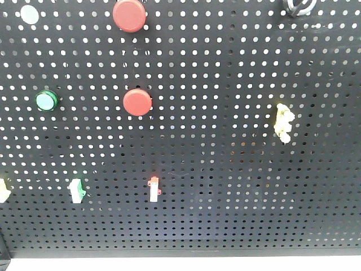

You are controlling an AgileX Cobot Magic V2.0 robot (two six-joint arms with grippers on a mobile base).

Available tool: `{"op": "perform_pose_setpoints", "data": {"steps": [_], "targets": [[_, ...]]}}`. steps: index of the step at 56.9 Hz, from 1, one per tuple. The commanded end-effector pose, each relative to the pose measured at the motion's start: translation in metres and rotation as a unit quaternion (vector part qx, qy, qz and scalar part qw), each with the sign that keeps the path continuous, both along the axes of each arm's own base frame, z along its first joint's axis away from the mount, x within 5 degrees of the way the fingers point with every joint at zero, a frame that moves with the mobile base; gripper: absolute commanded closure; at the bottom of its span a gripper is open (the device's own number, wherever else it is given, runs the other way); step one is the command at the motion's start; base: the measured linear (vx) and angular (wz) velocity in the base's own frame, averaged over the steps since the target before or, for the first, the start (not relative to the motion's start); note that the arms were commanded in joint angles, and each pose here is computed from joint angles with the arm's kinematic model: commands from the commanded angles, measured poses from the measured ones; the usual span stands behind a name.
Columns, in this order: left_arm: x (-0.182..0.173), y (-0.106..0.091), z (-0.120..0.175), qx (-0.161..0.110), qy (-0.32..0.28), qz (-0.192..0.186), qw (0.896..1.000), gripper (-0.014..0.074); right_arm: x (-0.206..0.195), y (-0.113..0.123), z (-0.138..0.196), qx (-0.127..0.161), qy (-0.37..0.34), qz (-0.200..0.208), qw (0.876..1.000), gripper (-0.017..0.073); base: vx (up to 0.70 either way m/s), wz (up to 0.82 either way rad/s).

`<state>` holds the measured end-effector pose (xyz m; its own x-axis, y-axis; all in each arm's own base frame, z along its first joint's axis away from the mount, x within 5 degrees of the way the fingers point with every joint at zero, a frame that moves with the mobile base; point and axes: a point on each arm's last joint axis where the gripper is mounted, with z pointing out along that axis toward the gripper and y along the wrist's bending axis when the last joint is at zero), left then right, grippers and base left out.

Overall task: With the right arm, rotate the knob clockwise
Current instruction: 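Raise the right gripper toward the black selector knob in silver ring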

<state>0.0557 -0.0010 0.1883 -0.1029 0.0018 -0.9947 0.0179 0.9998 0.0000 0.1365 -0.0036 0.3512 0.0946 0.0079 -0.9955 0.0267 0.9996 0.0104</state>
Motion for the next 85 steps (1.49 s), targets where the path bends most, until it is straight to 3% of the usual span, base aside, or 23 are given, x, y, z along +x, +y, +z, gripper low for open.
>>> {"op": "perform_pose_setpoints", "data": {"steps": [1, 85], "targets": [[0.0008, -0.0006, -0.001, -0.004, -0.032, -0.005, 0.999, 0.06, -0.0014, 0.0, 0.0175, -0.009, -0.058, -0.002, 0.998, 0.0195, 0.0, 0.0], [0.0008, -0.0006, -0.001, -0.004, -0.032, -0.005, 0.999, 0.06, -0.0014, 0.0, 0.0175, -0.009, -0.058, -0.002, 0.998, 0.0195, 0.0, 0.0]]}}
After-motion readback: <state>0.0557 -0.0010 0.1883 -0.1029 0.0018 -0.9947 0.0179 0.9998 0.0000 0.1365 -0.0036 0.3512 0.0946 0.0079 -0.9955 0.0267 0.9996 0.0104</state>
